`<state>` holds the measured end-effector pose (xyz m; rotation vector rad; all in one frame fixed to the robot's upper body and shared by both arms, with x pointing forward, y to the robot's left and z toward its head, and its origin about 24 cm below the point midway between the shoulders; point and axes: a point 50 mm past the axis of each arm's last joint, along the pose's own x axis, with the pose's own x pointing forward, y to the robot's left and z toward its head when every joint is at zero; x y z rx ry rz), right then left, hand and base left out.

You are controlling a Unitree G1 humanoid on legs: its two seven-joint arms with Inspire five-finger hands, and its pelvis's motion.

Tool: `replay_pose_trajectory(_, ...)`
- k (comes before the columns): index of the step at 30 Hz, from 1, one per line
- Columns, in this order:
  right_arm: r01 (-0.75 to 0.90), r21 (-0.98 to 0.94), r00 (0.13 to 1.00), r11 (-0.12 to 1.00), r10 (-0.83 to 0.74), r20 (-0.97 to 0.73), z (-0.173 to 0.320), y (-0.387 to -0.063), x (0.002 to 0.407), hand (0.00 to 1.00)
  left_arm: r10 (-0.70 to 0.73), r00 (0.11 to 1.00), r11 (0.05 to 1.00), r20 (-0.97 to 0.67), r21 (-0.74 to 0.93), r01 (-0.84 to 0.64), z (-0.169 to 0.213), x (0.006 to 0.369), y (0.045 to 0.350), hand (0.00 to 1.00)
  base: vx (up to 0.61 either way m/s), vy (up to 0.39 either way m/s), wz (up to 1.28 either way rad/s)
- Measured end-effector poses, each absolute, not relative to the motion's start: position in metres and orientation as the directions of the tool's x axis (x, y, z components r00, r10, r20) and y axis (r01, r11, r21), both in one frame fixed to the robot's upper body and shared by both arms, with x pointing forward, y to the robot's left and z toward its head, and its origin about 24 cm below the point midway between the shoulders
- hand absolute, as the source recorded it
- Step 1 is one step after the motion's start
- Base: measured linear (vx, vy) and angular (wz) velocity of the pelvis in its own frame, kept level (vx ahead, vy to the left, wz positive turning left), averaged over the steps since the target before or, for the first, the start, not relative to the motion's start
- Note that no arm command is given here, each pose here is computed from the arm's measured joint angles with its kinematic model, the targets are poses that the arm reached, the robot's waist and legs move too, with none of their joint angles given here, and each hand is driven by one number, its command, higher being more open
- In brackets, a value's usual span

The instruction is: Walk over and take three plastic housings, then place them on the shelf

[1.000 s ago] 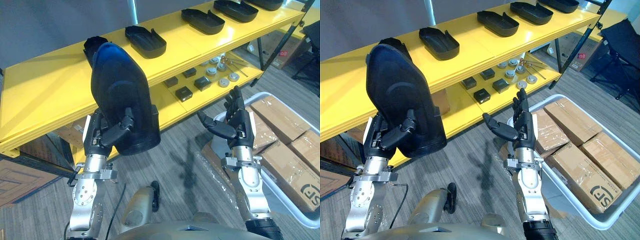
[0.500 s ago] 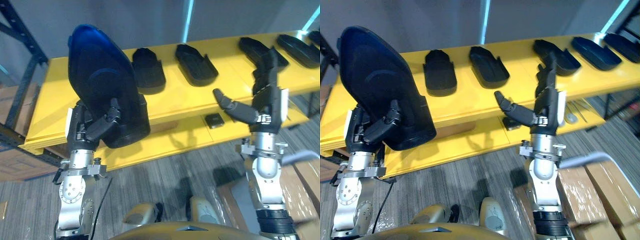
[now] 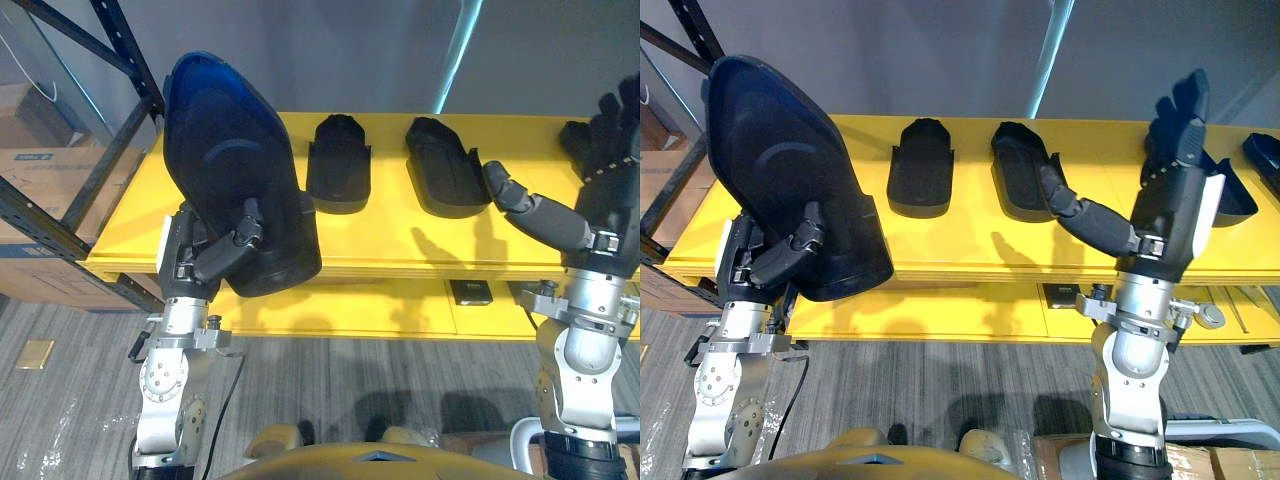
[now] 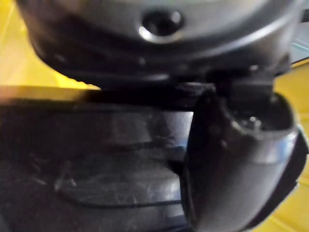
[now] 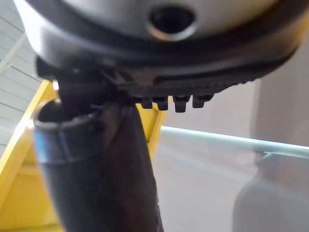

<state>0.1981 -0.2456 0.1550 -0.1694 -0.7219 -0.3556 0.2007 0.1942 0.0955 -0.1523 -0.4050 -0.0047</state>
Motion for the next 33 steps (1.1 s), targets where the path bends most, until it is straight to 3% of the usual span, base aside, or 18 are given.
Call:
replay_pose_trajectory(6,0.306,0.065,0.754,0.95,-0.284,0.592,0.132,-0.237,0.191,1.0,0.005,0.931,0.987,0.365,-0.153,0.054,0.089,0.197,0.187,0.0,-0.04,0.004,-0.1)
replay_pose_trajectory(10,0.22,0.062,0.789,0.974,-0.215,0.576,0.128,-0.227,0.193,1.0,0.046,0.946,0.984,0.321,-0.178,0.013,0.08,0.19,0.188,0.0,-0.12,0.041,-0.32)
replay_pose_trajectory(18,0.035,0.105,0.761,0.994,-0.095,0.642,0.143,-0.193,0.191,1.0,0.08,0.965,0.971,0.25,-0.239,-0.018,0.062,0.19,0.176,0.0,-0.04,0.291,-0.13)
replay_pose_trajectory(21,0.051,0.175,0.776,0.983,-0.149,0.613,0.135,-0.191,0.192,1.0,0.055,0.965,0.976,0.256,-0.216,0.002,0.063,0.191,0.174,0.0,0.06,0.624,0.22)
replay_pose_trajectory(25,0.106,0.269,0.86,0.957,-0.224,0.459,0.101,-0.18,0.193,1.0,0.047,0.975,0.988,0.218,-0.156,-0.012,0.059,0.19,0.187,0.0,0.05,0.499,0.12)
replay_pose_trajectory(33,0.108,0.217,0.843,0.97,-0.205,0.498,0.109,-0.18,0.201,1.0,0.015,0.959,0.995,0.283,-0.103,0.014,0.078,0.211,0.192,0.0,0.09,0.18,0.09)
